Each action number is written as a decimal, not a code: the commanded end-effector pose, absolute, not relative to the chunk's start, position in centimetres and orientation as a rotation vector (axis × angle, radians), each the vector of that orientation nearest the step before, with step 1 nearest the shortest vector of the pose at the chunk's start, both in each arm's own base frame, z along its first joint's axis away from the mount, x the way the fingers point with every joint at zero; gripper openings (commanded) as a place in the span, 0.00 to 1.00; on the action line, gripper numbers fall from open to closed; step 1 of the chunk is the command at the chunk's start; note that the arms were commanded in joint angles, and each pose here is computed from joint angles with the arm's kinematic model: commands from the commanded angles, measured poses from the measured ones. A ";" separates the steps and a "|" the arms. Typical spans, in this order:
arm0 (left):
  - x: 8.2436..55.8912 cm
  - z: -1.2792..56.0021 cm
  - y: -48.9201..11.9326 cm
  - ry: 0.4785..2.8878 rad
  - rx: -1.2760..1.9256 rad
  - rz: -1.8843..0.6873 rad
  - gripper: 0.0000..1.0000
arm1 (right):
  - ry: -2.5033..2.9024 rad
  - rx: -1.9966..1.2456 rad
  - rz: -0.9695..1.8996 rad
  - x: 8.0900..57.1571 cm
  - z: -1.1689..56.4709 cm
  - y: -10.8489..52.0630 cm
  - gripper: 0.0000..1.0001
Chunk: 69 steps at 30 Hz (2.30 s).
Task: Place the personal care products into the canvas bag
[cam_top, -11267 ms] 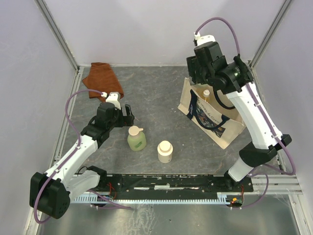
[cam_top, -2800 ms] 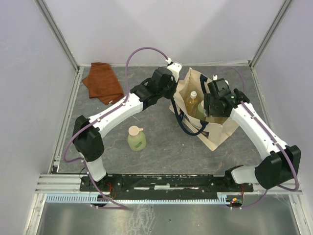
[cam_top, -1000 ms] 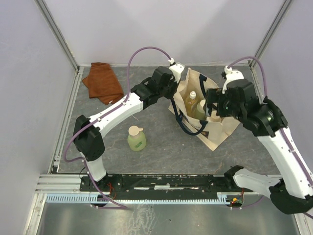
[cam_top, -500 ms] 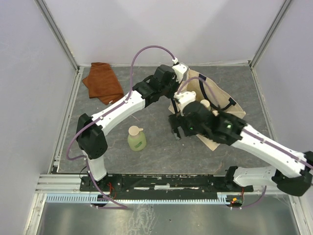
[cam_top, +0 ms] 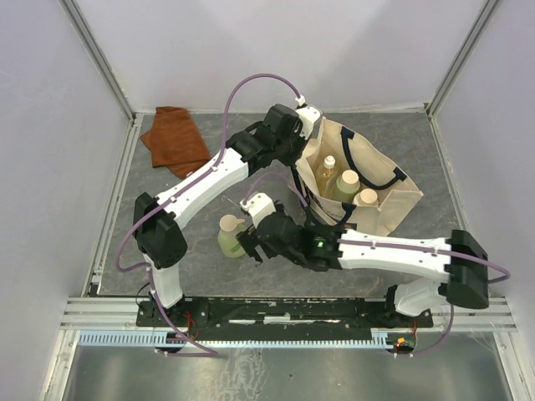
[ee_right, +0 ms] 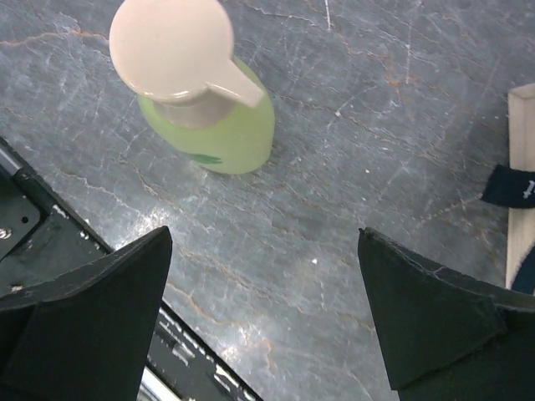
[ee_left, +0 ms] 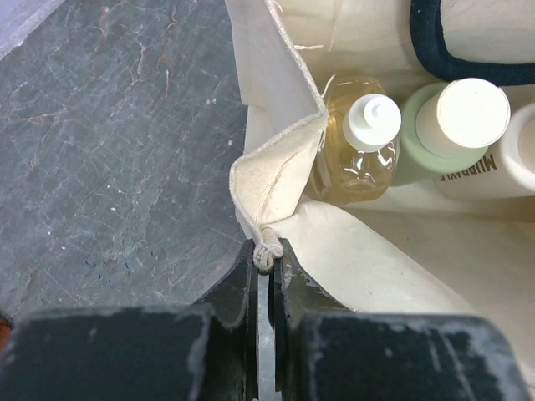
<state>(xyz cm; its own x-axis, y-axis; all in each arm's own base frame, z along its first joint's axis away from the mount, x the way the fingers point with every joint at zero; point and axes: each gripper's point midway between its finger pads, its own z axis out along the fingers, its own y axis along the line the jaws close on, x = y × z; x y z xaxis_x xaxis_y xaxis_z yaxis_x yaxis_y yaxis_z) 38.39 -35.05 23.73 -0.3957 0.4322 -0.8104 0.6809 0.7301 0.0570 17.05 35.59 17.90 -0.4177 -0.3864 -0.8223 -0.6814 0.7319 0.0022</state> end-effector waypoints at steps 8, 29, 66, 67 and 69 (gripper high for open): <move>38.6 25.8 -33.4 2.014 0.903 -0.329 0.03 | 1.866 -0.763 0.525 18.8 17.4 41.3 1.00; 38.4 26.5 -32.9 2.007 0.885 -0.329 0.03 | 1.817 -0.877 0.524 20.0 14.0 46.1 0.99; 38.2 25.6 -32.1 2.018 0.879 -0.322 0.03 | 1.757 -0.718 0.701 19.4 18.2 48.0 0.68; 38.2 25.6 -32.1 2.016 0.877 -0.323 0.03 | 1.758 -0.718 0.702 19.4 18.2 48.0 0.63; 38.2 25.5 -32.1 2.018 0.875 -0.321 0.03 | 1.757 -0.717 0.705 19.4 18.3 48.1 0.53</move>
<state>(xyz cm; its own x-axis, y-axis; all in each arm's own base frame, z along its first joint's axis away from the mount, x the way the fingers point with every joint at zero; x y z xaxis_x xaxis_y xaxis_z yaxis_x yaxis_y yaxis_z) 38.25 -33.83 23.03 -0.4041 0.4557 -0.7931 0.6945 0.7171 0.0581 19.78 46.45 15.98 -0.2739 -0.1770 -0.9453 -0.7328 0.6750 0.0859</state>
